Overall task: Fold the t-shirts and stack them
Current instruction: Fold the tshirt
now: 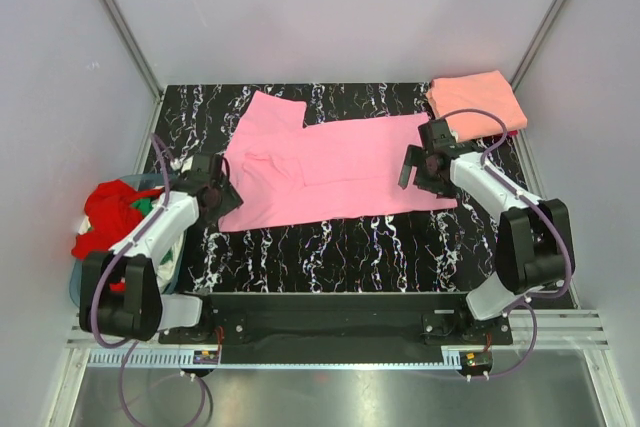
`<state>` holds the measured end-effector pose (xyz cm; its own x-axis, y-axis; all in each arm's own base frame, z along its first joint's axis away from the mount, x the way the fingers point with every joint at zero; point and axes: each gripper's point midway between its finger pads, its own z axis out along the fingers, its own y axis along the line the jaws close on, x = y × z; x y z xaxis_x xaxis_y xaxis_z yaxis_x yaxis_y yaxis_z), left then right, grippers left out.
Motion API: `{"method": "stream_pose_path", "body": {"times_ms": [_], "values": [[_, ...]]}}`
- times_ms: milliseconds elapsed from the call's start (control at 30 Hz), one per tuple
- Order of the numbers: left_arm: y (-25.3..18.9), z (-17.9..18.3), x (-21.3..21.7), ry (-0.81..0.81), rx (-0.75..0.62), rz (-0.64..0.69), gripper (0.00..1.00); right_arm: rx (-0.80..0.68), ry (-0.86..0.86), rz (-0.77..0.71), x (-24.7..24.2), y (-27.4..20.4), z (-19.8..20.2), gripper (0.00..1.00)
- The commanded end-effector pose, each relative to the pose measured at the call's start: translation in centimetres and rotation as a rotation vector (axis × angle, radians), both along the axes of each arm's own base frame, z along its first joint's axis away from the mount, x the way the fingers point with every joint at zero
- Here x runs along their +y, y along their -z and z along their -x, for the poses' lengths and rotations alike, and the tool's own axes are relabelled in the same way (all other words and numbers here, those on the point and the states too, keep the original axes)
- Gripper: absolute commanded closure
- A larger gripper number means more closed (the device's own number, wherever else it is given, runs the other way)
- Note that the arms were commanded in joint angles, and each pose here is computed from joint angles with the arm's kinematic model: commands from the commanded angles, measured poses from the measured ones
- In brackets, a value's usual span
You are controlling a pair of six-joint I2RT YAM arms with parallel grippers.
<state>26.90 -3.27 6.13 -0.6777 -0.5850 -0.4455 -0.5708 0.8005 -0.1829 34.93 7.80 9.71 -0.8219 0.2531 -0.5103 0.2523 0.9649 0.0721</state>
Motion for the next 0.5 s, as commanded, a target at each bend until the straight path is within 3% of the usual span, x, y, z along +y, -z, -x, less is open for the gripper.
{"method": "stream_pose_path", "body": {"times_ms": [0,167,267,367,467], "values": [[-4.4,-5.2,-0.2,0.098,-0.142,-0.047,0.28,-0.013,-0.039,-0.173,2.8,-0.5,0.1,0.02],[-8.6,-14.3,-0.1,0.107,-0.264,0.005,0.26,-0.077,-0.117,-0.353,5.8,-1.6,1.2,0.01],[-9.4,-19.7,0.0,0.110,-0.258,0.037,0.28,-0.068,-0.133,-0.428,7.1,-1.7,1.9,0.01],[-9.2,-21.0,-0.1,0.096,-0.143,0.045,0.35,-0.055,-0.084,-0.375,6.0,-1.3,2.4,0.00],[-10.0,-18.0,-0.7,0.102,-0.142,-0.001,0.34,-0.031,0.098,-0.208,1.6,-0.5,3.2,0.00]]}}
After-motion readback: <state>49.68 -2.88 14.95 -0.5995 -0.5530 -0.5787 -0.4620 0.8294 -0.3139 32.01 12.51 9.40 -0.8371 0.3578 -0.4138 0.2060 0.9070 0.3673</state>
